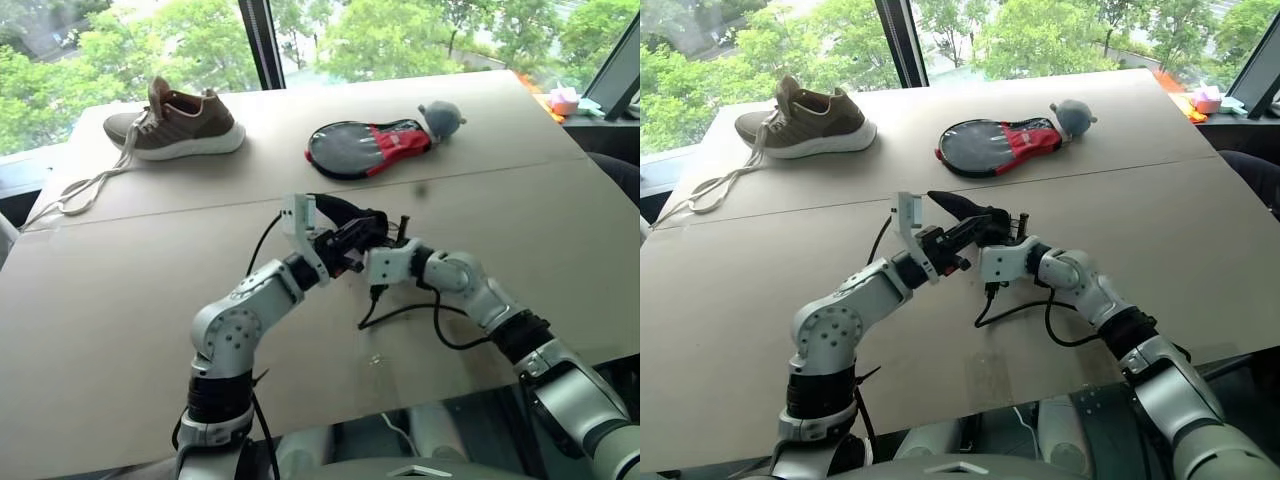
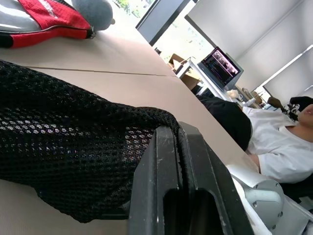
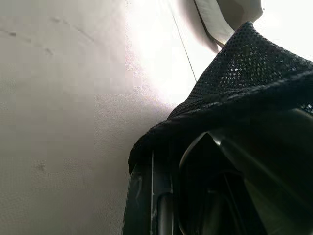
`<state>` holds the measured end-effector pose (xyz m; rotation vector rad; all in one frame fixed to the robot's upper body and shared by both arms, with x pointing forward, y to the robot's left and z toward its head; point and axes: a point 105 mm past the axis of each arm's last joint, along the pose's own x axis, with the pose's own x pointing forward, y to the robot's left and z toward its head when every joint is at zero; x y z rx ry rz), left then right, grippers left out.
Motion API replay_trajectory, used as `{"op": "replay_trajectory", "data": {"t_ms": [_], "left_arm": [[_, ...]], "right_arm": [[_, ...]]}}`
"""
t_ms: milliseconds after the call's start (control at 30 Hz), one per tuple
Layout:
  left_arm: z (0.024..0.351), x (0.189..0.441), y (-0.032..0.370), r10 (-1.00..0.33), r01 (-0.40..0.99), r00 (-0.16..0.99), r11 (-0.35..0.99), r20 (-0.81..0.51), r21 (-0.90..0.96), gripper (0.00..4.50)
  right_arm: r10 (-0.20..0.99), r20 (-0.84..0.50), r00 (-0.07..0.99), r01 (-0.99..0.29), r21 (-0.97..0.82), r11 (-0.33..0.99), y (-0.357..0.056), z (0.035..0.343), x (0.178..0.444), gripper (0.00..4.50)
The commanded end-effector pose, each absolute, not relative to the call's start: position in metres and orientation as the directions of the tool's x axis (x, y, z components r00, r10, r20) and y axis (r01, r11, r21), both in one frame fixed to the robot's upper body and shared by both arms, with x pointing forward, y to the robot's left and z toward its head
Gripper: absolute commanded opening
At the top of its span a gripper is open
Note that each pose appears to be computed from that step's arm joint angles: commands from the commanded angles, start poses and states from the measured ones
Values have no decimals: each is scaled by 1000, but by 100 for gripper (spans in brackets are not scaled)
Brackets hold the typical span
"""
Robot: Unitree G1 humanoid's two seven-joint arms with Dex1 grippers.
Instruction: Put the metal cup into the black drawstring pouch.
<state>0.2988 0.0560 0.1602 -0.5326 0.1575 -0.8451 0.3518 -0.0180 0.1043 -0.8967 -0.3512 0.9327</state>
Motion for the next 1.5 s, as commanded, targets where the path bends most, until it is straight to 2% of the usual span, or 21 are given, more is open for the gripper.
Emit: {"op": "replay_trajectory", "data": {"t_ms": [33,267,400,467,567,633,733,767,833,900,1000,1133,1300,1500], "left_arm": [[182,280,46,-798,763,579,459,165,-455,4],[174,302,71,-718,688,679,550,153,-474,0],[168,316,87,-657,629,743,617,131,-472,0],[165,325,98,-603,580,788,658,124,-480,0],[163,335,107,-554,531,825,695,110,-486,0],[165,338,108,-548,527,828,688,119,-500,0],[169,339,106,-556,538,821,677,130,-502,0],[171,339,105,-559,542,818,673,134,-503,0],[174,337,103,-567,553,811,662,146,-507,0],[177,336,102,-571,563,805,649,162,-512,0],[178,335,102,-574,565,802,642,162,-518,0],[174,334,109,-568,552,812,672,135,-493,0],[173,329,130,-534,523,838,724,113,-450,0],[152,308,149,-507,476,862,806,4,-352,0]], "right_arm": [[790,-71,609,-608,-681,407,-28,111,358,0],[800,-80,595,-661,-615,430,-31,115,349,268],[794,-40,607,-697,-507,507,-39,127,341,268],[829,-6,560,-772,-368,519,-37,136,326,268],[832,133,538,-831,-83,551,-37,157,313,268],[853,190,487,-873,58,485,-39,165,300,268],[864,206,459,-888,127,442,-45,170,291,268],[857,215,469,-883,137,449,-49,173,292,268],[808,190,557,-830,110,547,-61,171,306,268],[780,105,617,-783,-22,622,-69,158,318,268],[768,-62,638,-746,-297,596,-70,130,328,268],[718,-93,690,-669,-461,583,-72,123,350,268],[671,-21,741,-635,-347,690,-78,134,372,268],[616,27,787,-602,-181,778,-76,143,384,268]]}}
